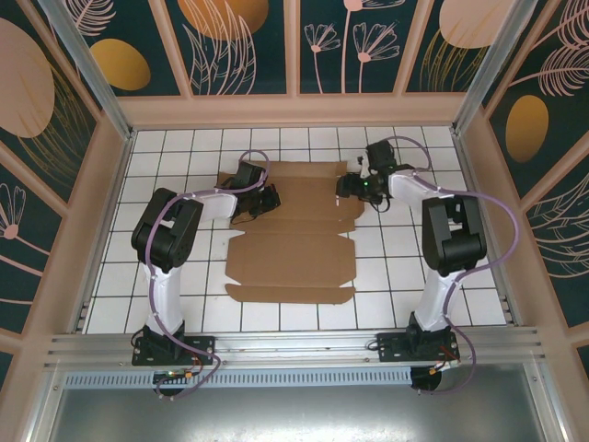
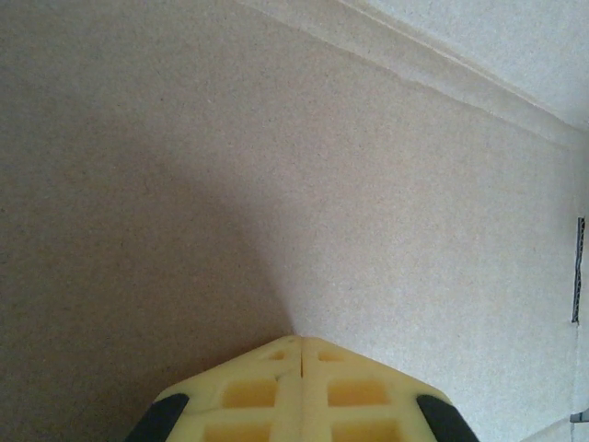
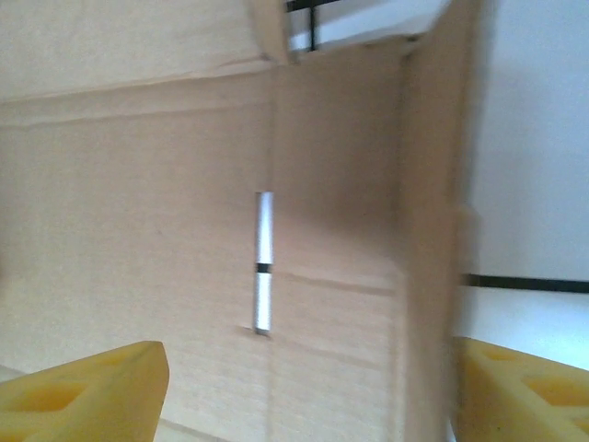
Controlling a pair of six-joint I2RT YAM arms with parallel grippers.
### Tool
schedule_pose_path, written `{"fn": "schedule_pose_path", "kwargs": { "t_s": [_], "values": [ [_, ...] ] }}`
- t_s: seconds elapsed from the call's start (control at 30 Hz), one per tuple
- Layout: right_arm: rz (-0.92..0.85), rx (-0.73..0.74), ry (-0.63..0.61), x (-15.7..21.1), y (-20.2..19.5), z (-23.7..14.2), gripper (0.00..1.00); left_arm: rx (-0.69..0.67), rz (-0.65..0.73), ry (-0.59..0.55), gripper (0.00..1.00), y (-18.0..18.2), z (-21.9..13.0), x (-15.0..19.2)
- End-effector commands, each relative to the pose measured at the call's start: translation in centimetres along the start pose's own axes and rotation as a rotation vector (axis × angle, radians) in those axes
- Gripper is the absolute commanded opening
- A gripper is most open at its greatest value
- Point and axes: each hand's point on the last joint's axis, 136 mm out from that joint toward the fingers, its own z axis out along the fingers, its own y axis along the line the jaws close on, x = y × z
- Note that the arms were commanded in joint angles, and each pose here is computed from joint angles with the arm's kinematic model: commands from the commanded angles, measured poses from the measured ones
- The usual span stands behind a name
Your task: Fold the paper box
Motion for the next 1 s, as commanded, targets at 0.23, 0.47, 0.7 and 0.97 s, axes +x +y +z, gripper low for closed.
{"fn": "schedule_pose_path", "kwargs": {
  "t_s": [0.23,0.47,0.7,0.97],
  "values": [
    [0.051,-0.141,0.016,-1.3,-1.4,1.2,0.83,-0.080,0.004,0.080,0.00,2.4,0.9,2.7],
    [0.072,-0.222,0.106,0.1,-0.9,3.5,0.64,-0.070,0.005,0.085,0.00,2.2,1.0,2.7],
    [0.120,-0.381,0.103,0.6,1.0,2.4,0.48,-0.064,0.008,0.087,0.00,2.1,1.0,2.7],
    [0.112,-0.557,0.058,0.0,4.7,-1.9,0.44,-0.035,-0.004,0.093,0.00,1.5,1.0,2.8]
  ]
}}
